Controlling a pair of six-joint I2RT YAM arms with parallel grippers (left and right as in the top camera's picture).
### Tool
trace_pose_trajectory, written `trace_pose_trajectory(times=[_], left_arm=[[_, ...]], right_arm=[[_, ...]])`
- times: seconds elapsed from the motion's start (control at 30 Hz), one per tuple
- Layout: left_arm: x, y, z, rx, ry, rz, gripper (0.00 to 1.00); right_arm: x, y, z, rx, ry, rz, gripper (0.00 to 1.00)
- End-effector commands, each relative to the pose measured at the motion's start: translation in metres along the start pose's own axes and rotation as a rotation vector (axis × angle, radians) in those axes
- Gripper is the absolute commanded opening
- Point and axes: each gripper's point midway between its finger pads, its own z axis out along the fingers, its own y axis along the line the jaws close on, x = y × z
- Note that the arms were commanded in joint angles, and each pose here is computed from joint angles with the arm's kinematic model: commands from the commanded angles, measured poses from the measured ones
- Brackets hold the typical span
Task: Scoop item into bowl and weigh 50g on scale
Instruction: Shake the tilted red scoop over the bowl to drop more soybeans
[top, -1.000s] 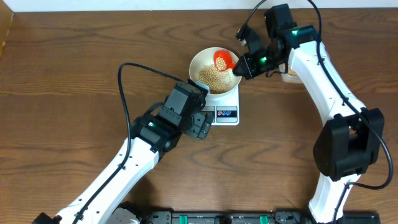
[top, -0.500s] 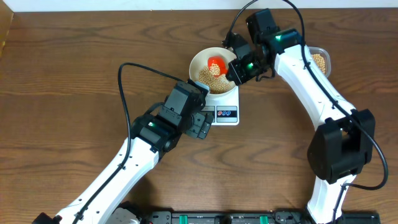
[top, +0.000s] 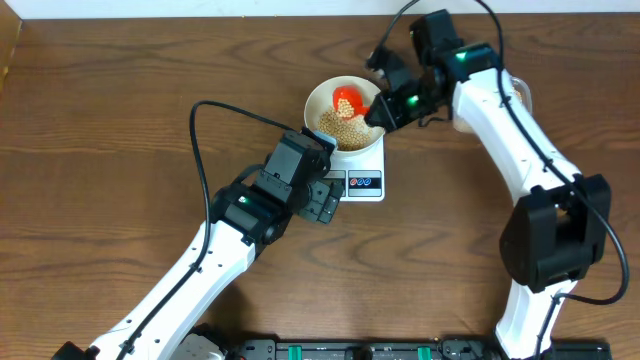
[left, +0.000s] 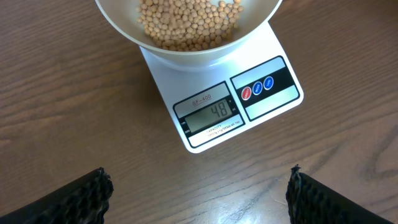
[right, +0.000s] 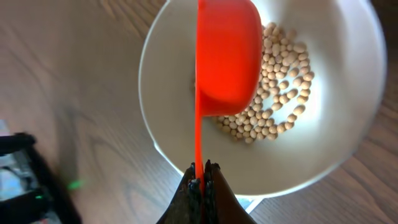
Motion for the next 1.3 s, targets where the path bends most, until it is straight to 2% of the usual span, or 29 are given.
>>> trace_pose_trajectory(times=[0.0,0.37,1.27], left_arm=[[-0.001,0.000,-0.002,0.007,-0.007,0.010,0.92],[-0.001,0.000,-0.002,0.007,-0.007,0.010,0.92],[-0.001,0.000,-0.002,0.007,-0.007,0.010,0.92]], right_arm=[[-0.018,0.012,-0.035,-0.117,-0.103,-0.006,0.01],[-0.020,-0.007,-0.057,-0.168,-0.157,0.054,0.01],[-0.014,0.011,-0.027,-0.062,-0.074,-0.023,0.01]])
